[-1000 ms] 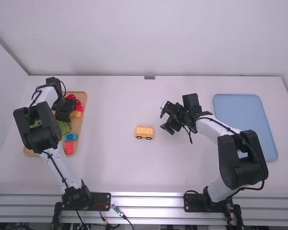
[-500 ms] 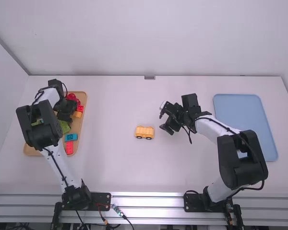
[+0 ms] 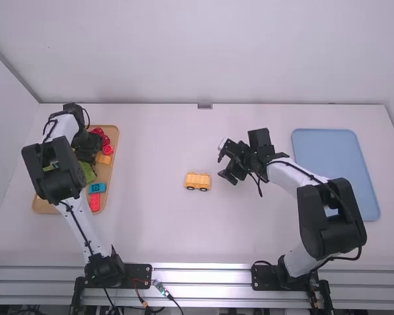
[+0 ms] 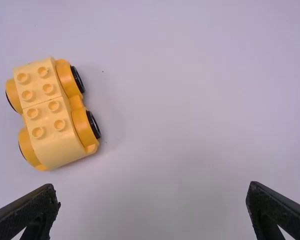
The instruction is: Assemble lego blocks to make yellow taxi
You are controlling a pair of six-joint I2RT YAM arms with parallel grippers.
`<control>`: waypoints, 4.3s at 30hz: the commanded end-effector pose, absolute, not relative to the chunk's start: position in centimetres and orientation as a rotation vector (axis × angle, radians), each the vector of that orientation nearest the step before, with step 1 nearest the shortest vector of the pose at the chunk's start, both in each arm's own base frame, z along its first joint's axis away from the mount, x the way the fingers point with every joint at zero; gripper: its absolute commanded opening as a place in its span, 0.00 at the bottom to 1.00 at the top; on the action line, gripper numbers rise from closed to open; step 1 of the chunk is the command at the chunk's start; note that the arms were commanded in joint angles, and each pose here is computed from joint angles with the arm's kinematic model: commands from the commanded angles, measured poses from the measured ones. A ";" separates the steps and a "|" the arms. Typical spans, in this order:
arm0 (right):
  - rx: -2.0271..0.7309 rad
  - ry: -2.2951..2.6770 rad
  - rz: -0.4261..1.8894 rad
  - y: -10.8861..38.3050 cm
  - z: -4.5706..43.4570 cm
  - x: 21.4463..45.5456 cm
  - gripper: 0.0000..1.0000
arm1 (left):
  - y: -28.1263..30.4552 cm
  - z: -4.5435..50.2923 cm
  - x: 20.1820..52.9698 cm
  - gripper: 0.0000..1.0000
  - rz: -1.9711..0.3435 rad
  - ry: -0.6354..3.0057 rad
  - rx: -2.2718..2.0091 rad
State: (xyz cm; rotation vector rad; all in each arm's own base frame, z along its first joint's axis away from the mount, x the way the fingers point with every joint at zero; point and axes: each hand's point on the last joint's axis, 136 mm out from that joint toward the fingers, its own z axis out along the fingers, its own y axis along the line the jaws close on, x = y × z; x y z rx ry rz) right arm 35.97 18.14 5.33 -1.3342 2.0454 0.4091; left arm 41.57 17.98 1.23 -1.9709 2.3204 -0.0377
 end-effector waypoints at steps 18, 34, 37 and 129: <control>-1.333 2.034 0.411 18.2 5.8 35.8 0.99 | 16.6 -1.4 41.0 0.39 -0.085 2.361 -1.979; -1.329 2.033 0.409 18.1 5.8 36.0 0.99 | 17.6 0.9 39.7 0.09 0.060 2.346 -2.055; -1.332 2.030 0.410 18.3 5.8 35.9 0.99 | 17.8 2.3 40.5 0.02 0.045 2.388 -1.978; -1.241 2.037 0.568 18.9 9.3 34.0 0.99 | -11.2 0.3 33.4 0.35 -0.027 1.940 1.895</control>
